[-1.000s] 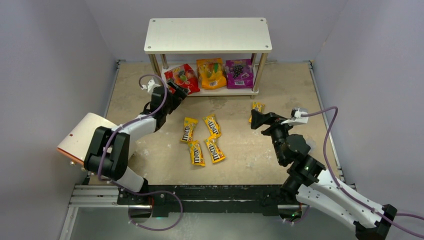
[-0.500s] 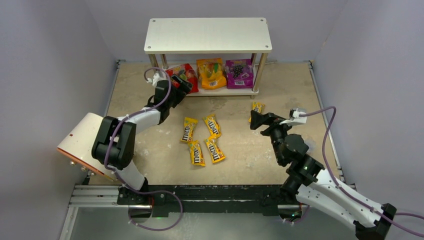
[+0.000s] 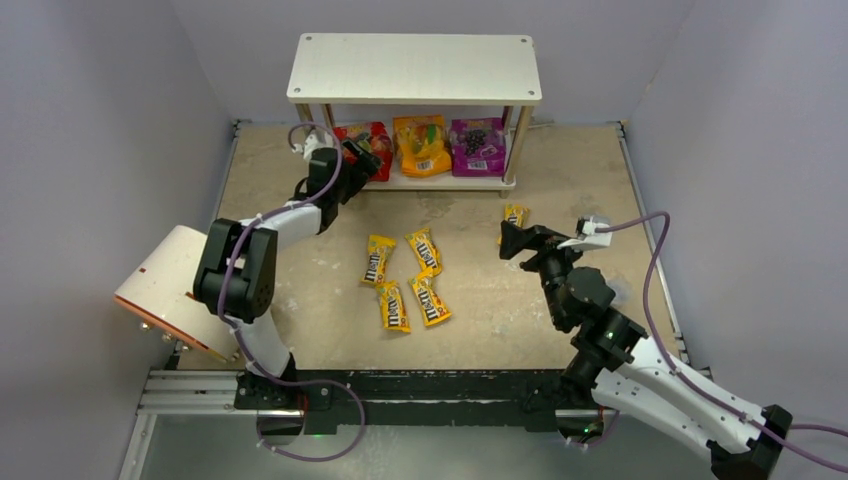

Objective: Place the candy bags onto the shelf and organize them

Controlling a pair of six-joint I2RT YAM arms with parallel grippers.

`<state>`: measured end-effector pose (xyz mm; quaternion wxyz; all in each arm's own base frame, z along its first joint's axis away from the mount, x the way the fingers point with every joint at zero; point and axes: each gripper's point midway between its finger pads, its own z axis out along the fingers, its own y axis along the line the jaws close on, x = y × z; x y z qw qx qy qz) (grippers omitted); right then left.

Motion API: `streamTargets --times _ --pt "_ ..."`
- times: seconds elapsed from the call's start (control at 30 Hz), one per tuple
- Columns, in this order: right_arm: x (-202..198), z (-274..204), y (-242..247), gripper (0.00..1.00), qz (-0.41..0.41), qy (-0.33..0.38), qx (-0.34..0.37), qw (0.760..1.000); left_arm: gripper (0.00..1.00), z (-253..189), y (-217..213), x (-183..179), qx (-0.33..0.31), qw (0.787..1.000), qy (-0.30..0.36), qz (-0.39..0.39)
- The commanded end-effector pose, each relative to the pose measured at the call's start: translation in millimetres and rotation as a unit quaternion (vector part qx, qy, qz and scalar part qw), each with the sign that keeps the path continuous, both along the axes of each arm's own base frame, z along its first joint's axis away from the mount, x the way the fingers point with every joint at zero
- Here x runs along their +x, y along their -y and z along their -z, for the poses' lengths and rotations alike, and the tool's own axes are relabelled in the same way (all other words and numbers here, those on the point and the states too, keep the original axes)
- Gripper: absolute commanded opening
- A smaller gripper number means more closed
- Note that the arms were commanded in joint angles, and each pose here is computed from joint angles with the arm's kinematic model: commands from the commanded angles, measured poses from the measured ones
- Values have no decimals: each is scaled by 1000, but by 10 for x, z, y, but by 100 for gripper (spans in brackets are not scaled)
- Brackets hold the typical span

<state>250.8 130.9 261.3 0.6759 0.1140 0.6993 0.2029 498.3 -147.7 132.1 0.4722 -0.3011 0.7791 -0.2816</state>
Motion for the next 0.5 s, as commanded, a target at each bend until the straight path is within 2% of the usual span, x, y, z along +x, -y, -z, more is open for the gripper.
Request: streamTargets --times 0.0,0.13,0.23,0.4,0.47 --pt "32 -72 68 99 21 11 3 1000 99 -270 65 149 -13 998 47 28" --pt "31 -39 34 99 15 -1 1 1000 99 -377 32 95 1 998 47 29" --pt "23 9 15 99 10 -10 -2 1000 99 -398 53 -75 -1 998 45 46" --pt "-7 94 4 99 0 -25 -16 1000 99 -244 128 -734 3 995 7 99" --pt "-21 136 -6 99 -7 -34 -32 999 99 -129 143 -1054 34 992 -29 114"
